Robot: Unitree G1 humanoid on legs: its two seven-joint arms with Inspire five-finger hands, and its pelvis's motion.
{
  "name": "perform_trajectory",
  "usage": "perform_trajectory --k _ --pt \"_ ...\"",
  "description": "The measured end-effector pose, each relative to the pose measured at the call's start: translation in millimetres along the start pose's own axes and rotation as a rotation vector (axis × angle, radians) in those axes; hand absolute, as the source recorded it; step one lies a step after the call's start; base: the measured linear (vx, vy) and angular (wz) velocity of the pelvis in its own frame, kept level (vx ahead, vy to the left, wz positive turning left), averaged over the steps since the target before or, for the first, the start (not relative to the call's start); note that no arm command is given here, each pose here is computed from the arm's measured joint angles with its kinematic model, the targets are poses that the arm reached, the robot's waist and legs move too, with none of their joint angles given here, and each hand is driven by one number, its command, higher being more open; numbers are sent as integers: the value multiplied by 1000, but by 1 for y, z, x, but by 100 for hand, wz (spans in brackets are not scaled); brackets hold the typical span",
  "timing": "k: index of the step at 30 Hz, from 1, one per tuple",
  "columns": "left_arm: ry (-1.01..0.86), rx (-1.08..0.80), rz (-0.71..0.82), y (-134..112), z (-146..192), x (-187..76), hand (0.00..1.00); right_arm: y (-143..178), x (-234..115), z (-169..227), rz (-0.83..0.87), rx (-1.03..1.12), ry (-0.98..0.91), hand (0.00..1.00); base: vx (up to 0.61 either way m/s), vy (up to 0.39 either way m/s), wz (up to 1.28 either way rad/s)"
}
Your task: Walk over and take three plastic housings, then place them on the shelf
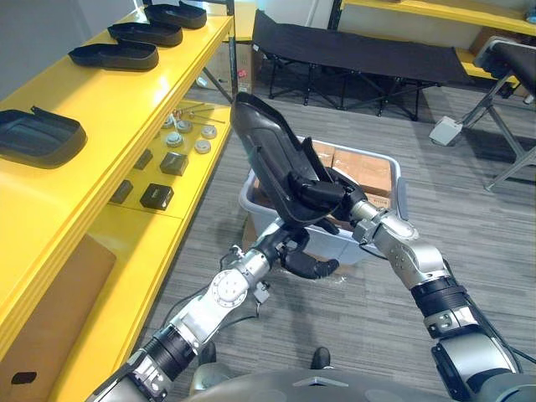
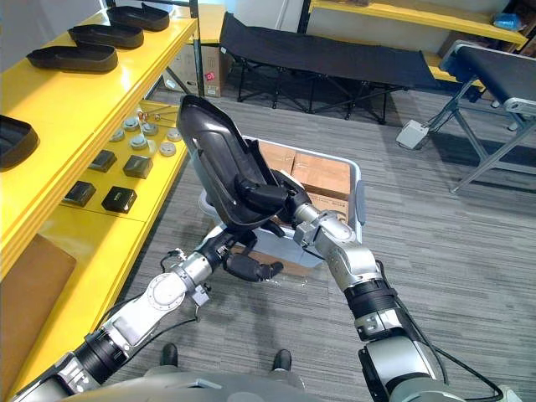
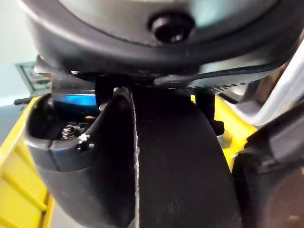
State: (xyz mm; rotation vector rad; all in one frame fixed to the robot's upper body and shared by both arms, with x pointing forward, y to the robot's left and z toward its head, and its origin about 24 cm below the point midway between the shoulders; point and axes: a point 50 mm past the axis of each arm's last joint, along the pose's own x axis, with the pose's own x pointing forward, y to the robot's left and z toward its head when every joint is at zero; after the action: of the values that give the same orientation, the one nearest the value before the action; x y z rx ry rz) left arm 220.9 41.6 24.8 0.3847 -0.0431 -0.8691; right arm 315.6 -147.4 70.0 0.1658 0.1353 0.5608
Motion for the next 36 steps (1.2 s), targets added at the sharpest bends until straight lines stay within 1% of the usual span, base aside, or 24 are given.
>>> perform_trajectory --k 1,3,7,11,12,13,15,16,20,21,22,24,28,29,32,34,36 --pt "-23 -2 -63 -12 6 3 100 5 2 -3 1 2 -9 0 0 0 0" --pt "-28 -26 -117 -21 10 7 100 7 1 -7 -23 -31 -19 0 0 0 0" --pt "-13 -56 -106 -16 6 3 100 -3 -9 -12 -158 -52 -70 0 0 0 0" --pt "39 -114 -23 -5 -7 -10 100 -26 -28 -10 -402 -161 -111 0 -14 -4 -4" --pt "62 -139 -1 -4 -13 -16 100 -33 -36 -7 -472 -185 -134 0 -4 -1 -9" --pt "74 -156 15 -3 -16 -20 100 -36 -39 -5 -501 -198 -146 0 0 0 -10" --pt "131 -243 84 -1 -30 -36 100 -45 -56 6 -621 -273 -207 0 0 0 -4" --pt "147 -261 106 -1 -34 -40 100 -47 -61 9 -648 -297 -225 0 0 0 0" --pt "201 -333 312 13 -47 -69 100 -51 -82 27 -746 -404 -340 0 0 0 0" --pt "206 -341 345 16 -49 -72 100 -49 -83 28 -749 -423 -352 0 0 0 8" --pt "216 -354 420 23 -52 -78 100 -46 -85 32 -755 -469 -382 0 0 0 10" --pt "226 -358 487 30 -54 -84 100 -39 -86 37 -743 -514 -413 0 0 -1 17" --pt "264 -365 590 37 -62 -93 100 -28 -88 43 -723 -553 -458 0 1 -10 21" --pt "286 -389 636 36 -68 -98 100 -24 -87 44 -709 -555 -466 0 9 -6 13" --pt "288 -527 747 38 -78 -114 100 -16 -82 41 -674 -552 -470 0 13 -9 14" --pt "233 -647 805 42 -79 -120 100 -12 -82 33 -668 -570 -439 0 11 -8 22" --pt "137 -789 849 47 -77 -123 100 -6 -79 23 -639 -602 -398 0 3 -3 17"
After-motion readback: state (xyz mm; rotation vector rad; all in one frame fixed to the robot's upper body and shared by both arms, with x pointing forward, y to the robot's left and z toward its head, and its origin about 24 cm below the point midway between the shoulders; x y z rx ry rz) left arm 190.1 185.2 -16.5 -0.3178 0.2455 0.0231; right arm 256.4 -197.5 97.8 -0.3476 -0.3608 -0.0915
